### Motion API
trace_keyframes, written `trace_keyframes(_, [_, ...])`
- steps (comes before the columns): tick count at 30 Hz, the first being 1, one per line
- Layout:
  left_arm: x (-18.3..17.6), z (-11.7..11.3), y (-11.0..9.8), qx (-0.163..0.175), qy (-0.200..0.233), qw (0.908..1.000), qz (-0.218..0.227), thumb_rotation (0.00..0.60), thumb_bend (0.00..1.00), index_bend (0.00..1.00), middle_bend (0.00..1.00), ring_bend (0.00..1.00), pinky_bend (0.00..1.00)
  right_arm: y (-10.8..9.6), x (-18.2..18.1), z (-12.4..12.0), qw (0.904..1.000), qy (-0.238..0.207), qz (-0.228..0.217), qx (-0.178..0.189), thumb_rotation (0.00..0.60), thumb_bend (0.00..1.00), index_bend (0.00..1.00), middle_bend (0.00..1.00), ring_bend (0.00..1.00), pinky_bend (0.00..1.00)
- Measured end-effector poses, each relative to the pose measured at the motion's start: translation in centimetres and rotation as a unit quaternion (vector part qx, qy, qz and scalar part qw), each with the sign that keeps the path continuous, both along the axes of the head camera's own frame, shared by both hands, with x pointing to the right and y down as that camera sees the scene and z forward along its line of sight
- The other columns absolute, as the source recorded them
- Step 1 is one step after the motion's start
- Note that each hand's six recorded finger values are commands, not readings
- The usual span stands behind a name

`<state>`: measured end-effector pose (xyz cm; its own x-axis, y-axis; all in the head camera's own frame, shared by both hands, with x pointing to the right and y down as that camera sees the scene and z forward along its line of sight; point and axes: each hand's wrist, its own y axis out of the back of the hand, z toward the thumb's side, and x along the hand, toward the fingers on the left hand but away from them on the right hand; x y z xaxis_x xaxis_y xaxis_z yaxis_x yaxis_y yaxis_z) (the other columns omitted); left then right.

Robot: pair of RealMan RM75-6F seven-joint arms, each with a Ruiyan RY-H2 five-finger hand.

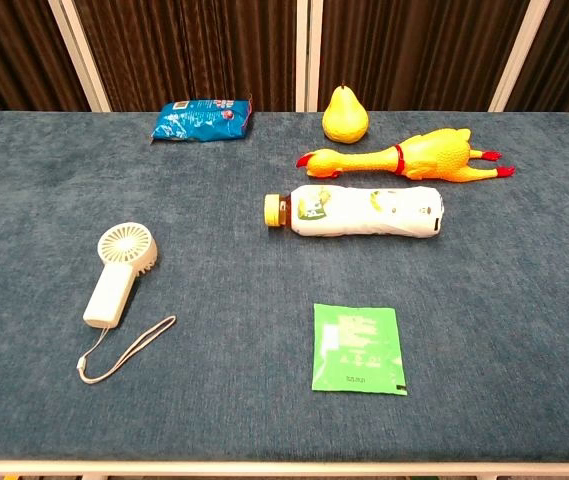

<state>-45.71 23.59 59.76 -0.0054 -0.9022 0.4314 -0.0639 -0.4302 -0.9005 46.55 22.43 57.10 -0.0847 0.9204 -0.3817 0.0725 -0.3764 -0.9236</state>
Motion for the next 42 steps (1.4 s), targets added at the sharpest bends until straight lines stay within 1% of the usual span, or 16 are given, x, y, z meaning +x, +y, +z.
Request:
trace_keyframes(2, [0.0, 0.1, 0.1, -0.003, 0.0, 1.0, 0.0, 0.564, 0.0, 0.11, 0.05, 0.03, 0.12, 0.0, 0.0, 0.0, 1.0, -0.001, 0.002, -0.002, 0.6, 0.08, 0.0, 0.0, 0.0, 0.0])
trace_keyframes(8, [0.2, 0.2, 0.1, -0.003, 0.005, 1.0, 0.001, 0.562, 0.0, 0.11, 0.05, 0.03, 0.12, -0.1, 0.0, -0.3, 1.0, -0.002, 0.003, 0.0, 0.6, 0.08, 0.0, 0.0, 0.0, 0.0])
trace_keyframes(14, [0.8, 0.4, 0.2, -0.006, 0.014, 0.9999, 0.007, 0.598, 0.0, 0.11, 0.05, 0.03, 0.15, -0.3, 0.0, -0.8, 1.0, -0.005, 0.004, 0.008, 0.6, 0.08, 0.0, 0.0, 0.0, 0.0])
trace_keyframes(17, [1.6, 0.7, 0.4, -0.009, 0.023, 0.9995, 0.018, 0.6, 0.0, 0.11, 0.06, 0.04, 0.19, -0.4, 0.0, -1.0, 0.9999, -0.01, 0.007, 0.012, 0.6, 0.08, 0.0, 0.0, 0.0, 0.0])
trace_keyframes(19, [2.2, 1.1, 0.5, -0.016, 0.027, 0.999, 0.032, 0.6, 0.03, 0.11, 0.11, 0.08, 0.25, -0.6, -0.1, -1.1, 0.9998, -0.012, 0.008, 0.017, 0.6, 0.08, 0.0, 0.0, 0.0, 0.0])
trace_keyframes(20, [2.6, 1.3, 0.5, -0.019, 0.028, 0.9986, 0.04, 0.6, 0.07, 0.11, 0.17, 0.14, 0.31, -0.6, -0.1, -1.1, 0.9997, -0.012, 0.007, 0.018, 0.6, 0.08, 0.0, 0.0, 0.0, 0.0])
trace_keyframes(22, [3.5, 1.8, 0.6, -0.024, 0.03, 0.9975, 0.059, 0.6, 0.14, 0.12, 0.32, 0.29, 0.45, -0.6, -0.1, -1.1, 0.9998, -0.011, 0.005, 0.017, 0.6, 0.08, 0.0, 0.0, 0.0, 0.0])
trace_keyframes(24, [4.2, 2.1, 0.6, -0.027, 0.032, 0.9961, 0.078, 0.6, 0.21, 0.14, 0.53, 0.46, 0.58, -0.5, -0.1, -1.2, 0.9998, -0.011, 0.005, 0.017, 0.6, 0.08, 0.0, 0.0, 0.0, 0.0])
trace_keyframes(25, [4.9, 2.4, 0.6, -0.029, 0.034, 0.9947, 0.093, 0.6, 0.23, 0.15, 0.59, 0.52, 0.61, -0.5, 0.0, -1.2, 0.9998, -0.012, 0.006, 0.017, 0.6, 0.08, 0.0, 0.0, 0.0, 0.0])
trace_keyframes(26, [5.4, 2.6, 0.6, -0.029, 0.037, 0.9934, 0.104, 0.6, 0.25, 0.16, 0.67, 0.6, 0.65, -0.5, 0.0, -1.2, 0.9998, -0.013, 0.006, 0.017, 0.6, 0.08, 0.0, 0.0, 0.0, 0.0])
trace_keyframes(27, [6.0, 2.8, 0.5, -0.031, 0.04, 0.9922, 0.114, 0.6, 0.28, 0.17, 0.72, 0.66, 0.68, -0.5, 0.0, -1.2, 0.9997, -0.013, 0.006, 0.017, 0.6, 0.08, 0.0, 0.0, 0.0, 0.0])
trace_keyframes(29, [7.0, 3.4, 0.5, -0.034, 0.041, 0.9904, 0.128, 0.6, 0.32, 0.18, 0.78, 0.72, 0.71, -0.6, 0.2, -1.1, 0.9997, -0.013, 0.007, 0.017, 0.6, 0.08, 0.0, 0.0, 0.0, 0.0])
trace_keyframes(32, [8.1, 4.0, 0.4, -0.039, 0.036, 0.9882, 0.144, 0.6, 0.34, 0.21, 0.82, 0.75, 0.71, -0.6, 0.4, -1.1, 0.9998, -0.011, 0.009, 0.015, 0.6, 0.08, 0.0, 0.0, 0.0, 0.0])
trace_keyframes(35, [9.4, 4.8, 0.3, -0.048, 0.028, 0.9843, 0.167, 0.6, 0.35, 0.25, 0.82, 0.75, 0.71, -0.8, 0.7, -1.1, 0.9998, -0.011, 0.012, 0.015, 0.6, 0.09, 0.0, 0.0, 0.0, 0.0])
trace_keyframes(40, [11.0, 6.7, 0.4, -0.075, 0.013, 0.9754, 0.207, 0.6, 0.37, 0.25, 0.83, 0.76, 0.71, -1.3, 1.0, -1.7, 0.9996, -0.008, 0.016, 0.023, 0.6, 0.09, 0.0, 0.0, 0.0, 0.0])
trace_keyframes(42, [11.5, 7.4, 0.1, -0.08, 0.013, 0.9735, 0.214, 0.6, 0.37, 0.25, 0.83, 0.76, 0.71, -1.4, 1.1, -1.8, 0.9995, -0.007, 0.019, 0.026, 0.6, 0.1, 0.0, 0.0, 0.0, 0.0])
